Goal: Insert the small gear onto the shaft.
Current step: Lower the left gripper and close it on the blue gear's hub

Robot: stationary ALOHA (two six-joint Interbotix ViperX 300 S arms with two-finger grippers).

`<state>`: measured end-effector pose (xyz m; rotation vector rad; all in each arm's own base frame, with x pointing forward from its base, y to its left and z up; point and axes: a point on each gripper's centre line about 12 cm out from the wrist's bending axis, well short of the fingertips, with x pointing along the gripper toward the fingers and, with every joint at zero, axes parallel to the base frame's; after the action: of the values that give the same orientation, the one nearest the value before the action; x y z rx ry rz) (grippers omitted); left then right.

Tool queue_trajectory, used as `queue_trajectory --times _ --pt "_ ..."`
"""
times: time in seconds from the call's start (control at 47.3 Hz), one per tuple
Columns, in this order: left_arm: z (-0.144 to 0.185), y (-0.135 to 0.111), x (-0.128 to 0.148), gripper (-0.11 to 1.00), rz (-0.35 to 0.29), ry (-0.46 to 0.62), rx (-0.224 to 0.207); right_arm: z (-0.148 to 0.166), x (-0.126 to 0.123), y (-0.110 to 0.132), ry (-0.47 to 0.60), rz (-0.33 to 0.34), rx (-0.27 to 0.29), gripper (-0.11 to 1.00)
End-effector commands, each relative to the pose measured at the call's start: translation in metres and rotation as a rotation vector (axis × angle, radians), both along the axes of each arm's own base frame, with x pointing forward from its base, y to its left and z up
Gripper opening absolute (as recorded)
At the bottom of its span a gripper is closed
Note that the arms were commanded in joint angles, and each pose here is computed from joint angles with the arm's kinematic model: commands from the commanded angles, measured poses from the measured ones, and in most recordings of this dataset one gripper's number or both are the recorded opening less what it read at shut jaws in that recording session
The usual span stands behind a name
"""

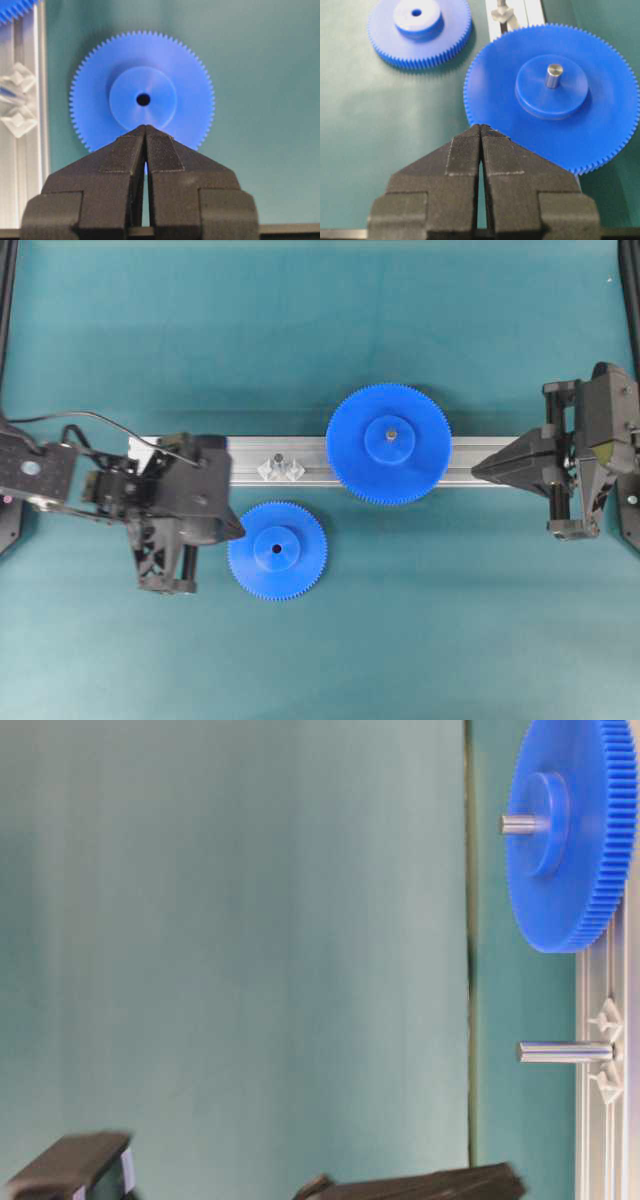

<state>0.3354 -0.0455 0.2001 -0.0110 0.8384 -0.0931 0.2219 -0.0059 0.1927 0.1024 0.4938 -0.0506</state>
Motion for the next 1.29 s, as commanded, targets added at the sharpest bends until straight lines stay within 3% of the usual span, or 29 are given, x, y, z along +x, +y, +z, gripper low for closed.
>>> queue_trajectory --times 0.0,0.571,1.269 --pt "0.007 -0.003 0.01 -0.02 -0.006 -0.008 0.002 0.013 0.008 -0.001 -0.04 -0.006 0.007 0.03" --pt "-0.015 -0.008 0.052 -0.02 0.0 0.218 0.033 0.01 0.012 -0.001 -0.022 -0.006 0.007 0.03" --pt "-0.023 -0.012 0.076 -0.02 -0.003 0.327 0.053 0.01 0.012 -0.001 -0.017 -0.006 0.008 0.03"
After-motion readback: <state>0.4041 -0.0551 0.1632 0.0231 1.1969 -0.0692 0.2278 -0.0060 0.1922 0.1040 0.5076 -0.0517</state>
